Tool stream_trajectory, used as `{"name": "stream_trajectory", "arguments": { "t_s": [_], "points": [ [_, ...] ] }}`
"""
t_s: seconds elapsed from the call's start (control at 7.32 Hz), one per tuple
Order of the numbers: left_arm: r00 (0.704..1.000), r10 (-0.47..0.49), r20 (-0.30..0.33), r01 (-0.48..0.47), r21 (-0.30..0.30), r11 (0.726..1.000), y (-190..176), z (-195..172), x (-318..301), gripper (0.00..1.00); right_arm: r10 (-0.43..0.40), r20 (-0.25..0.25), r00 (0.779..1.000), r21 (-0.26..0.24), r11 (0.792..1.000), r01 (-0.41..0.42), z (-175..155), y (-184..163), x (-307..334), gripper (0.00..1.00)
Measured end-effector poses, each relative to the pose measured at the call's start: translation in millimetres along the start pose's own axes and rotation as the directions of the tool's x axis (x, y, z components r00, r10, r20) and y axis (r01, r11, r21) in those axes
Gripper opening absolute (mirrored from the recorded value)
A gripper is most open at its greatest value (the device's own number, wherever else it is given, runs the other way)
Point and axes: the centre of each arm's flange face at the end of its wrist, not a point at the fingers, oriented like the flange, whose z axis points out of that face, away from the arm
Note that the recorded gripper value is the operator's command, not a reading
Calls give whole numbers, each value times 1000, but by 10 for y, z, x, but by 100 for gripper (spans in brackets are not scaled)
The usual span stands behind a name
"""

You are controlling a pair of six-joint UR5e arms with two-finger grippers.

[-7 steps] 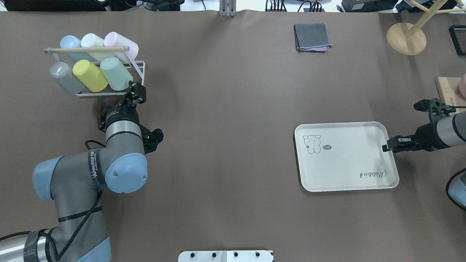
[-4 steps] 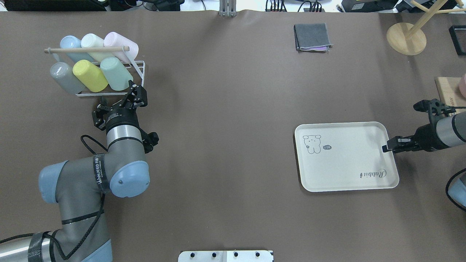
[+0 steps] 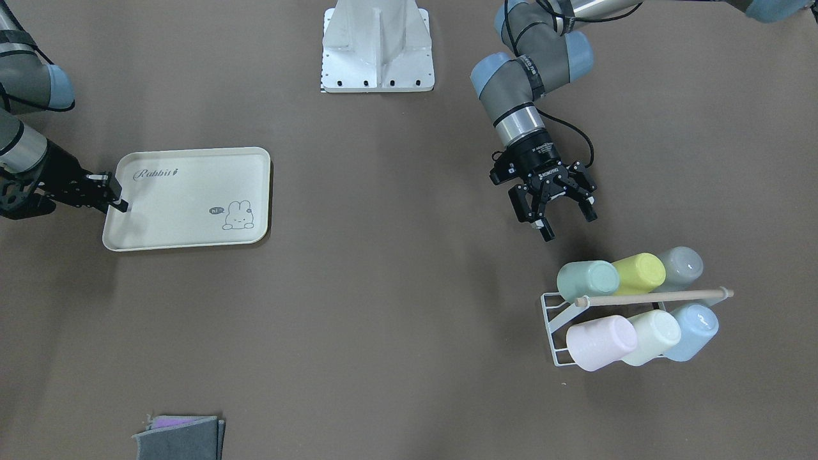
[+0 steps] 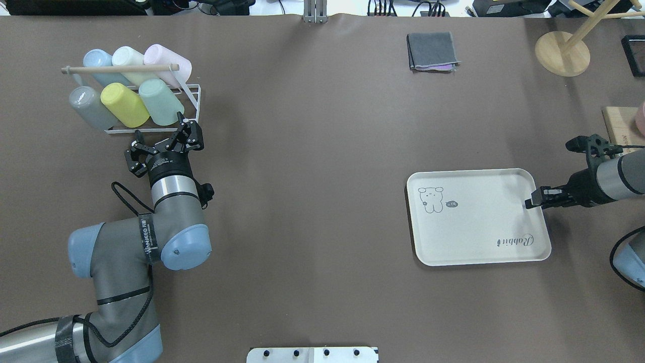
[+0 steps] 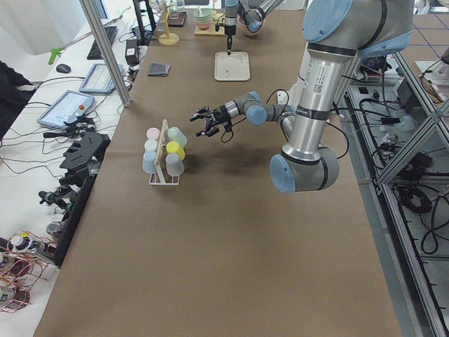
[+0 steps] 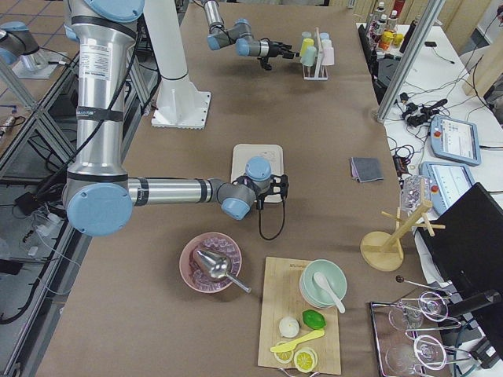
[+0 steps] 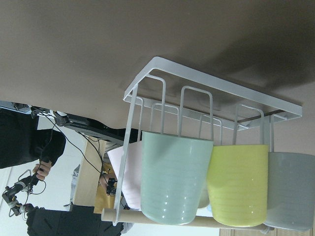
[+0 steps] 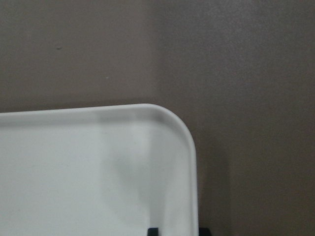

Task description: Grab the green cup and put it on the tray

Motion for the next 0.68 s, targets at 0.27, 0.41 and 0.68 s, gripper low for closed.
{"name": "stream_trajectory", "arguments": {
  "t_s": [0.27,0.41,0.68],
  "points": [
    [1000,-11,7,11,-8,1000,-161,116,35,99,2,2,1000,-4,1000,-2,2,1,2,0],
    [1000,-12,6,12,-13,1000,-190,173,47,99,3,3,1000,-5,1000,-3,0,1,-1,0],
    [1000,5,-13,-5,-35,999,-169,361,44,99,4,9,1000,-9,1000,-4,-12,-1,-34,0]
  ]
}}
